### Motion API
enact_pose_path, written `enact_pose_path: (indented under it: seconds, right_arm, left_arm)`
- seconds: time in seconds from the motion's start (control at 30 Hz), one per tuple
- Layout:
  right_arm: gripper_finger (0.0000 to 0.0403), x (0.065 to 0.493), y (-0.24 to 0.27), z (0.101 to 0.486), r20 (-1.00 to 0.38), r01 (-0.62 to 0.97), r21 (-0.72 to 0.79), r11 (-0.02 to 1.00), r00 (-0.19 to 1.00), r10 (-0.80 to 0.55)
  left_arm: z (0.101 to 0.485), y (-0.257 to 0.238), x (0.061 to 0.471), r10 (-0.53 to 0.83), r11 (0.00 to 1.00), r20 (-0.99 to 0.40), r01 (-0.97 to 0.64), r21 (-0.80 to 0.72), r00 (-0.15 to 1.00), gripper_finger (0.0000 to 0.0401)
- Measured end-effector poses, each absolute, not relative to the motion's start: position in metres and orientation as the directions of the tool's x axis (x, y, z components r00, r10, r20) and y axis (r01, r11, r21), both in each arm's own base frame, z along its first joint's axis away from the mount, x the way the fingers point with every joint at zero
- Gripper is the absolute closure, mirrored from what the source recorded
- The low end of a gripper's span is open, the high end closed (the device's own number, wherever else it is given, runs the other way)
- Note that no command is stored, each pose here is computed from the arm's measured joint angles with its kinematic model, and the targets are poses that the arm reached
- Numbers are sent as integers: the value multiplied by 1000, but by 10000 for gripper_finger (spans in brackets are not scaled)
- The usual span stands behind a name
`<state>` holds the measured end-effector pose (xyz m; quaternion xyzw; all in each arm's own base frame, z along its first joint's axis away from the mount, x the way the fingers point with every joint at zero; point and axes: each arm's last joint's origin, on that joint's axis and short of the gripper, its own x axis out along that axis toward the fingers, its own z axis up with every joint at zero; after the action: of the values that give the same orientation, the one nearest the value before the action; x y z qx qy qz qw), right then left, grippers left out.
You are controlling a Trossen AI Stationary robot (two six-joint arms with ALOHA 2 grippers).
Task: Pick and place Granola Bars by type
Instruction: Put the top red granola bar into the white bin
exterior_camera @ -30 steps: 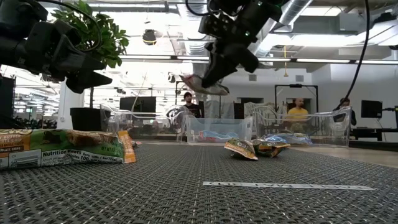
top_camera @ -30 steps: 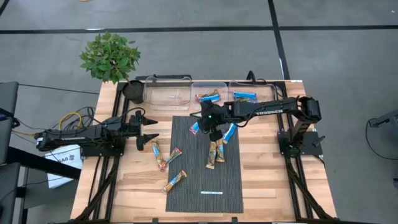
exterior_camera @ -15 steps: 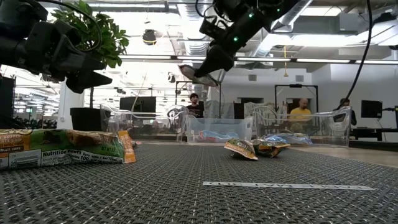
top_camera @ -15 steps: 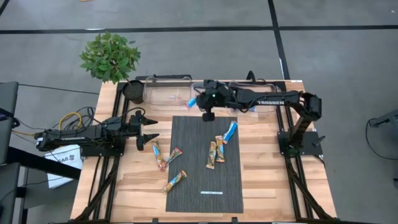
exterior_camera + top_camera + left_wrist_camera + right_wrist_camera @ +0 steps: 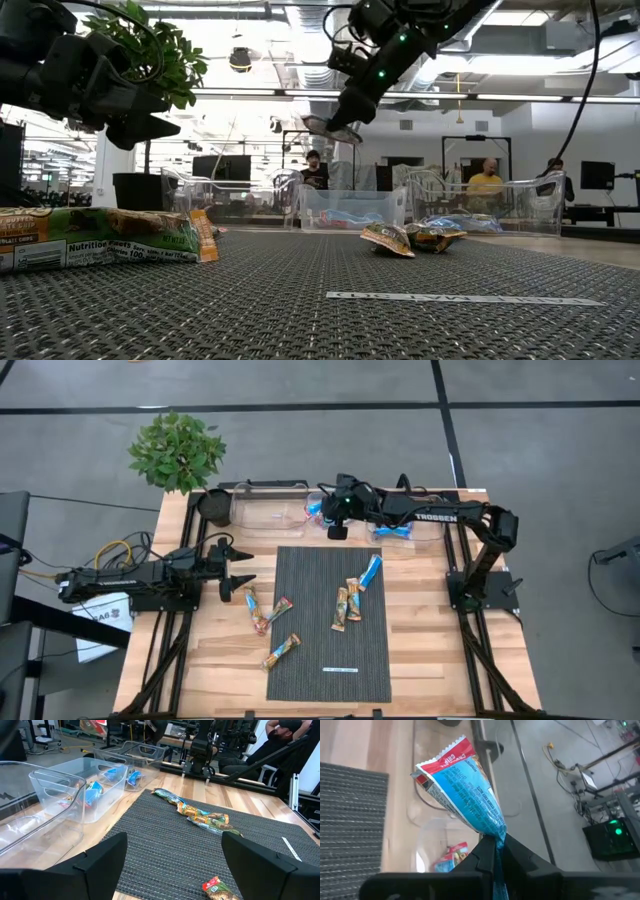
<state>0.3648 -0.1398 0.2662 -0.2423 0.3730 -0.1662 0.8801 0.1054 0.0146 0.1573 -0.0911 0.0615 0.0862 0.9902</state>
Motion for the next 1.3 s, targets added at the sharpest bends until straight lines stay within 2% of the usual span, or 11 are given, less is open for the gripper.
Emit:
enact_pose_path:
  seconds: [0.3,0.63,0.83,1.3]
  right_arm:
    - [391,350,-165,258,-640,141,-524,840,586,-497]
    - [391,349,-203,212,-723,256,-433,864,474,-503]
    - [391,347,-214,197,-756,347,-361,865,434,-490]
    - [390,351,-208,199,-761,319,-312,895,480,-436]
  left_arm:
    - [157,15,105,159,969,-138,-182,-170,978,83]
    - [157,15,105,159,969,-138,-182,-170,978,83]
    - [157,15,105,160,968,-137,-182,-170,978,83]
    - [157,15,105,159,969,-137,-182,-170,978,83]
